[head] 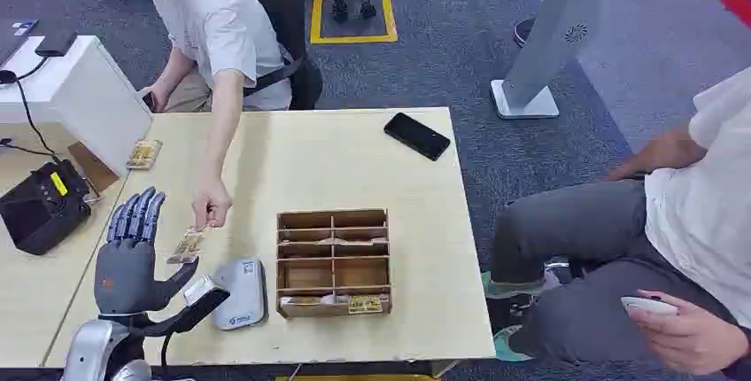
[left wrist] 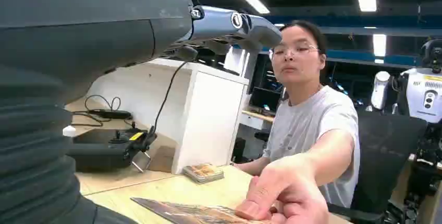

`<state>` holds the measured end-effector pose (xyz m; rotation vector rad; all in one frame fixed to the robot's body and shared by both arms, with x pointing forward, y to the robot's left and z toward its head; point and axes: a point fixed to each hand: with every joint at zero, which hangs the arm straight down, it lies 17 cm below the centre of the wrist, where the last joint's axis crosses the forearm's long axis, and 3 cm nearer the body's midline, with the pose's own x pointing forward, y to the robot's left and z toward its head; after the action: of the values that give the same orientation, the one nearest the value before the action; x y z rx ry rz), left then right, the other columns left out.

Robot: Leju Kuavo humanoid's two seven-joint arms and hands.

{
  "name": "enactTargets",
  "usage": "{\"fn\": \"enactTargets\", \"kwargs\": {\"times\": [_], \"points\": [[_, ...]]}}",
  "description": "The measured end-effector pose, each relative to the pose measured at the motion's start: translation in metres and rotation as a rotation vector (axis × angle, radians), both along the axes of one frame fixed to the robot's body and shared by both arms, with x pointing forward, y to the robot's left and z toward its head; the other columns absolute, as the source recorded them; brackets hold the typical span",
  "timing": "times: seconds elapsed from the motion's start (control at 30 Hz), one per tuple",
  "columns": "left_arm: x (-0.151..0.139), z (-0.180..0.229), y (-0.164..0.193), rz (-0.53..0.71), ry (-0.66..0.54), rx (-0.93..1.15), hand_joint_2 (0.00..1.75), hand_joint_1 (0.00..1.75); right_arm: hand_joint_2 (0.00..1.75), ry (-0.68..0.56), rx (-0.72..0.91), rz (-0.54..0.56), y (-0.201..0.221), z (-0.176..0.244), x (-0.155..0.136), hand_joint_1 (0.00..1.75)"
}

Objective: Pass the card to the sensor for recognition and then transmit it.

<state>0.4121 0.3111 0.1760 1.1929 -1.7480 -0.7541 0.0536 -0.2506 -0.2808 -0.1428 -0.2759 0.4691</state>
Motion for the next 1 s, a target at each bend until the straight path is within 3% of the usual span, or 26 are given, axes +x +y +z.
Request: {"fn": "enactTargets", "kwargs": {"times": [0.43, 0.47, 0.5, 0.53, 1.0], "points": [[-0.0003, 0.0008, -0.0014, 0.0, -0.005, -0.008, 1.75, 0.0, 0.0, -0.004, 0.001, 0.001, -0.0006, 0.0002, 0.0015, 0.0], [-0.0004, 0.0008, -0.0017, -0.001, -0.005, -0.009, 1.75, 0.14, 0.0, -0.004, 0.001, 0.001, -0.0004, 0.0002, 0.0013, 0.0], [-0.0005, 0.0009, -0.002, 0.0, -0.006, -0.011, 1.75, 1.62, 0.0, -0.005, 0.002, 0.002, -0.0002, 0.0002, 0.0013, 0.0], [-0.0006, 0.0009, -0.0026, -0.001, -0.007, -0.012, 1.75, 1.75, 0.0, -0.006, 0.002, 0.002, -0.0002, 0.0002, 0.0013, 0.0], [-0.0033, -0.0043, -0.0037, -0.009, 0.007, -0.023, 1.75, 1.75, 0.0, -0.003, 0.007, 0.001, 0.0012, 0.0001, -0.0006, 0.0]]}}
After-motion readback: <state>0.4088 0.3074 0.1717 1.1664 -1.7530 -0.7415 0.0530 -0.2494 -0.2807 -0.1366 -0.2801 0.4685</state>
